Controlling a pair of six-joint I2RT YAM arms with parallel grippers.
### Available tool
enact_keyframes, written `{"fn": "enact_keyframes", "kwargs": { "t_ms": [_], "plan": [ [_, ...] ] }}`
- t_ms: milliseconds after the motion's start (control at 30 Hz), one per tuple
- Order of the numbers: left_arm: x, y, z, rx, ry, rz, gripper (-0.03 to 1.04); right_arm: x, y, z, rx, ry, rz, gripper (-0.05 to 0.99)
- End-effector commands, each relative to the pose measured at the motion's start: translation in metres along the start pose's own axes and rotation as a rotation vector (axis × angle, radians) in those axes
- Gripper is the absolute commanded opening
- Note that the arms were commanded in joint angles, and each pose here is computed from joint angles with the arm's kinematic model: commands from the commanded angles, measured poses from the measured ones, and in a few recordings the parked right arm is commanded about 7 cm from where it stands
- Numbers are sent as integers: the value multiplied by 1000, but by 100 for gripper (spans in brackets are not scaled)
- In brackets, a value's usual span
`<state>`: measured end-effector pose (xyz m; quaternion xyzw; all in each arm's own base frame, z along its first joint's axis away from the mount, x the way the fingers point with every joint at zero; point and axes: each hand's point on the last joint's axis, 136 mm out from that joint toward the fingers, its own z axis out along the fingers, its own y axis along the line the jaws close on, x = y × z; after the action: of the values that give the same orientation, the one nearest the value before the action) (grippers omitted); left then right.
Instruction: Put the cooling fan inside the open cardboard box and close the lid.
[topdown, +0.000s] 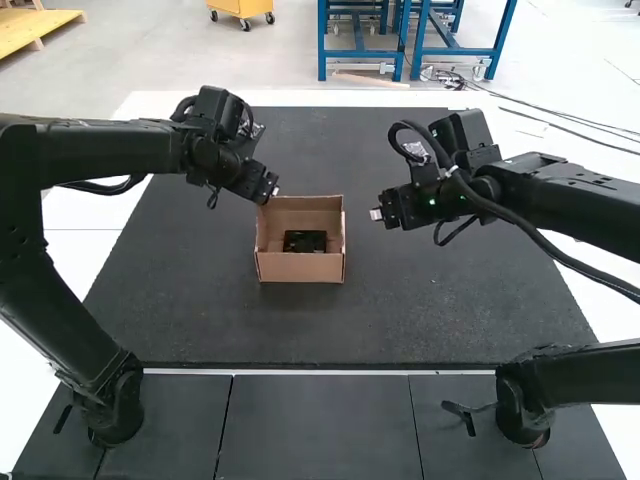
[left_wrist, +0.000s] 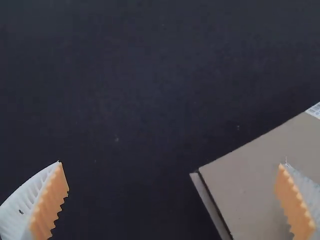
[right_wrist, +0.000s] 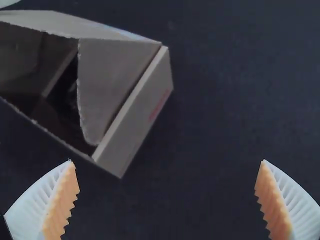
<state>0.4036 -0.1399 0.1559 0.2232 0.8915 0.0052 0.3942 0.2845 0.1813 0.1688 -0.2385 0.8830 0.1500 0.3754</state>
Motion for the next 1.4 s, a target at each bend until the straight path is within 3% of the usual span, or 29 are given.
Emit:
{"fn": "enact_keyframes", "kwargs": {
  "t_ms": [0,967,1367],
  "plan": [
    [15,-6,3,20,23,11,97,-13,-2,-4,-4,-26,-3,81],
    [107,-24,42,24,63,14,97,3,5,11,-50,37,26,81],
    [67,6,13,-30,-9,-22,97,5,4,10,-47,44,30,81]
  ]
}}
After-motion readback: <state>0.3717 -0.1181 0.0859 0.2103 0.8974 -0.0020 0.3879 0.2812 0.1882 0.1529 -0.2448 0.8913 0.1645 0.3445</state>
